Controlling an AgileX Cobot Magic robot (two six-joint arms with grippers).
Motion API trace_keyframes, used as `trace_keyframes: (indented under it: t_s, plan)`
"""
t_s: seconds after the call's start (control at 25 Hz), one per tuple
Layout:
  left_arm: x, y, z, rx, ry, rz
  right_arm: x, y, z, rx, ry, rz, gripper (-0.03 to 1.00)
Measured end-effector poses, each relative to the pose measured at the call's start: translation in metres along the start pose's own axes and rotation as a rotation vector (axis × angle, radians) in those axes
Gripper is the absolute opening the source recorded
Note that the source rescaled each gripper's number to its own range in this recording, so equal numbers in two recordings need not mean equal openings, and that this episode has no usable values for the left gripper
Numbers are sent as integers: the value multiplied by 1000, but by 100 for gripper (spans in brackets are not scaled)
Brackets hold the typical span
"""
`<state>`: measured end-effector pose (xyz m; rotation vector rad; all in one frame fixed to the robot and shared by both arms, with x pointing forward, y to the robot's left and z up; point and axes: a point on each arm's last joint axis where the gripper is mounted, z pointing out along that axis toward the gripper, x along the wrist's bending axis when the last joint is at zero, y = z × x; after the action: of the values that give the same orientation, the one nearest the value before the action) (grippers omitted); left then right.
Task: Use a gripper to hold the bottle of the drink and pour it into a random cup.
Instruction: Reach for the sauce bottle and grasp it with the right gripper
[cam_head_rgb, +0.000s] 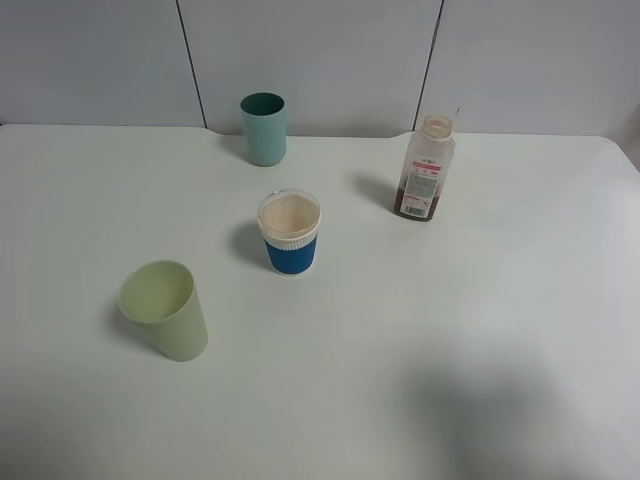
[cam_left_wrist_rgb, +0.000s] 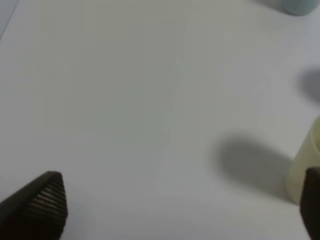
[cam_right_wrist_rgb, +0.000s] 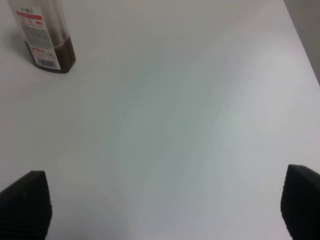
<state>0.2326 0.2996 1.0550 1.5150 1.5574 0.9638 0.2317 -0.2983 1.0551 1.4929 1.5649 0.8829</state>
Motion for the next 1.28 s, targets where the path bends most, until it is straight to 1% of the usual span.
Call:
trace_keyframes:
  t_s: [0.4,0.72,0.88,1.12,1.2,1.28]
  plan:
    - [0,0,0,0,0,1,0,0,0,-1,0,0,87]
    - [0,0,0,0,0,1,1,0,0,-4,32,-1,87]
    - [0,0,0,0,0,1,-1,1,0,-18,13,9,87]
    - [0,0,0,0,1,1,-1,2,0,-21,12,11,87]
    - [0,0,0,0,1,1,-1,3,-1,-34,11,12,87]
    - [0,0,0,0,1,1,-2,11,-6,-91,7,12,87]
